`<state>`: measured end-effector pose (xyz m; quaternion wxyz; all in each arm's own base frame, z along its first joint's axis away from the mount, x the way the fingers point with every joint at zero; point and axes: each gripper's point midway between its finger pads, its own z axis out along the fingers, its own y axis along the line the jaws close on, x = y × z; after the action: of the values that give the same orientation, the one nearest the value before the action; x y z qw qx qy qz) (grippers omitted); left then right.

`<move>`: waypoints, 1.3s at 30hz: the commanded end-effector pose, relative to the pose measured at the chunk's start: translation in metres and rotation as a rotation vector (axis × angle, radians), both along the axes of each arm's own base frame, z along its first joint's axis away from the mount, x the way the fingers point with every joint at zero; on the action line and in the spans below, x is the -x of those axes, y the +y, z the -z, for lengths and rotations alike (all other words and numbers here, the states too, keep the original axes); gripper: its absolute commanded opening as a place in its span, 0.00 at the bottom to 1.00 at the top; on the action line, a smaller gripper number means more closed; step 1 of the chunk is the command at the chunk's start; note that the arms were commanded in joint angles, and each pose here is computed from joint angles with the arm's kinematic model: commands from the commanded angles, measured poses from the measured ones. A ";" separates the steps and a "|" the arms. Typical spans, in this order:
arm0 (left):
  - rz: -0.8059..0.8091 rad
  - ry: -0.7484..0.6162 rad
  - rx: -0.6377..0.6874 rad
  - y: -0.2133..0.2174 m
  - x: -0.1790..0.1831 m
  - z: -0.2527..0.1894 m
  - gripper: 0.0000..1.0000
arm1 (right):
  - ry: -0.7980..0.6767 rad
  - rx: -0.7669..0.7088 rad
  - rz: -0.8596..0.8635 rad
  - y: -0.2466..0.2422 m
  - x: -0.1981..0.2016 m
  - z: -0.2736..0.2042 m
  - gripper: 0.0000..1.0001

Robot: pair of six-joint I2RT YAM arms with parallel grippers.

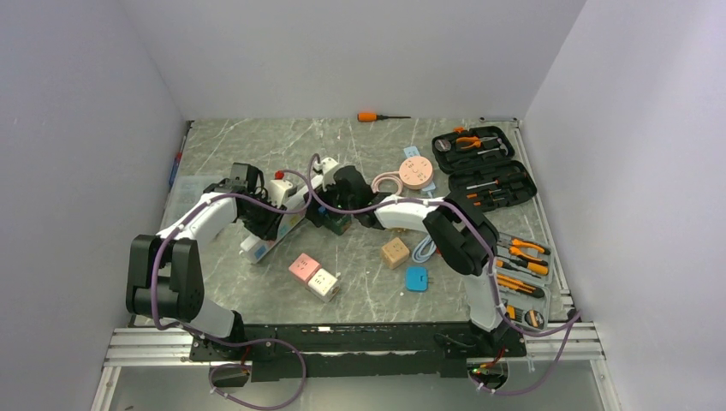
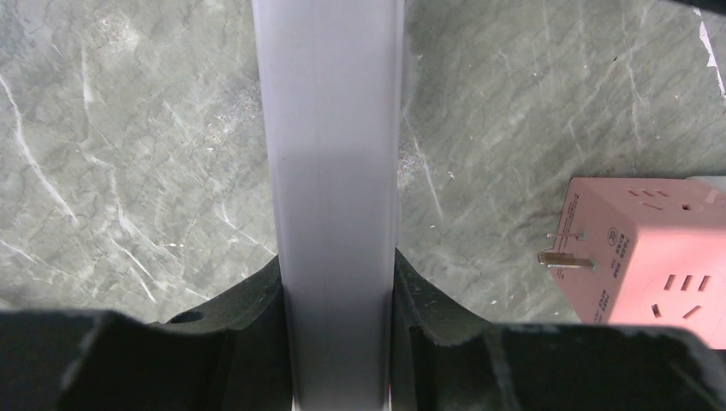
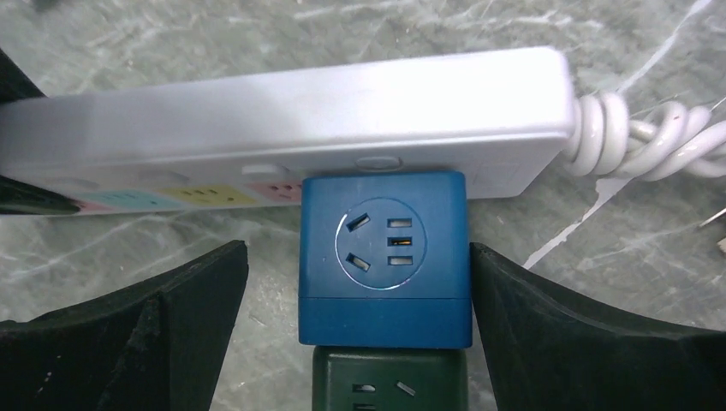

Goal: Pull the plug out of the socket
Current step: Remove the plug from the socket, then move the socket to the center of the board.

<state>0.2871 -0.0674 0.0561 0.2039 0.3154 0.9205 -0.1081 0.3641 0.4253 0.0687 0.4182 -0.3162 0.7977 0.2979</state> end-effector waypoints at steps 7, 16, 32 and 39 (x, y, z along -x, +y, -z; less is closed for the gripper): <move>0.041 -0.092 0.060 -0.010 -0.009 -0.023 0.00 | -0.091 0.115 0.023 0.006 -0.010 0.011 0.66; 0.005 -0.113 0.022 -0.003 -0.015 -0.023 0.00 | -0.143 0.135 0.053 0.005 -0.006 0.000 0.06; -0.164 -0.169 -0.170 0.036 -0.042 -0.019 0.00 | -0.034 0.160 0.126 -0.049 0.090 0.020 0.00; -0.187 -0.184 -0.251 0.049 -0.044 -0.012 0.00 | 0.044 0.136 0.214 -0.067 0.102 0.030 0.00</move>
<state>0.2998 -0.0409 0.0536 0.2083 0.3010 0.9303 -0.0209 0.2706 0.3637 0.0379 0.4177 -0.2833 0.8414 0.1934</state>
